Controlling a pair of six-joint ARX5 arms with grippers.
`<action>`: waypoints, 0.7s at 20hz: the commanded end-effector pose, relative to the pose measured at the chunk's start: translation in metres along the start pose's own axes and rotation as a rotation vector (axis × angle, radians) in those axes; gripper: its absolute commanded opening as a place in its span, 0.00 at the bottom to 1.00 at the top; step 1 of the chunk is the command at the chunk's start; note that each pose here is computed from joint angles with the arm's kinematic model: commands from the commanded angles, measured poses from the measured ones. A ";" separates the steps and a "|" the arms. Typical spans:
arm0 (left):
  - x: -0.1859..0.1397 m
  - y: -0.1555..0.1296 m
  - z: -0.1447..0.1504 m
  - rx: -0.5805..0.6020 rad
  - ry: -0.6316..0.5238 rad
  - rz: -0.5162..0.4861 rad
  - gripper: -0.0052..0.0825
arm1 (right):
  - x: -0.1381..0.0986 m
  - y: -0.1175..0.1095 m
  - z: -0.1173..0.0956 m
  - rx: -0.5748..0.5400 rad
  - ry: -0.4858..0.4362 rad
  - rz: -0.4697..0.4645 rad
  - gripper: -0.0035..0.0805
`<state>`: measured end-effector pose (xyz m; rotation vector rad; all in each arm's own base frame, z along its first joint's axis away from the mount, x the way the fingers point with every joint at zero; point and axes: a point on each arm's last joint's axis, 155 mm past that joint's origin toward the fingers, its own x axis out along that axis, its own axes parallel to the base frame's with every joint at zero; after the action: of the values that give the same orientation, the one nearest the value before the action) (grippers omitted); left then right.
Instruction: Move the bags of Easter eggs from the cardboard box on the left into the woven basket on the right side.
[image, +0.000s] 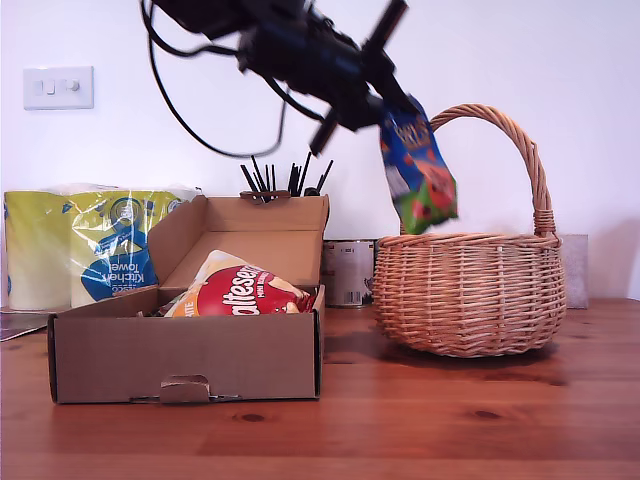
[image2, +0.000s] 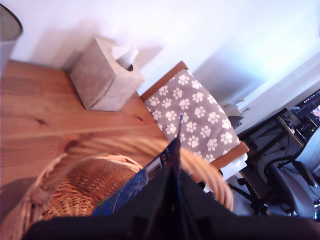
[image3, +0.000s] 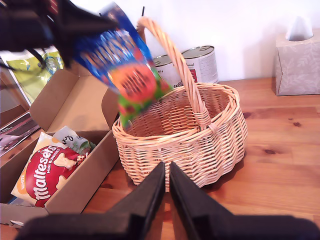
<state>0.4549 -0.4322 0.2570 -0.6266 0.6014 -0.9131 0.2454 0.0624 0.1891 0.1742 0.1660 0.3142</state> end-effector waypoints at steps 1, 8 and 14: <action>0.013 0.011 -0.023 -0.019 0.042 0.012 0.03 | -0.001 0.003 0.008 -0.005 -0.018 0.008 0.03; 0.016 0.009 -0.033 0.068 0.056 0.031 0.03 | -0.001 0.003 0.008 -0.005 -0.018 0.010 0.03; 0.015 0.026 -0.028 0.196 0.028 0.118 0.32 | -0.001 0.008 0.007 -0.004 -0.014 0.038 0.03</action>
<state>0.4540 -0.4419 0.2219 -0.4253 0.5689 -0.8681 0.2437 0.0671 0.1893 0.1762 0.1681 0.3408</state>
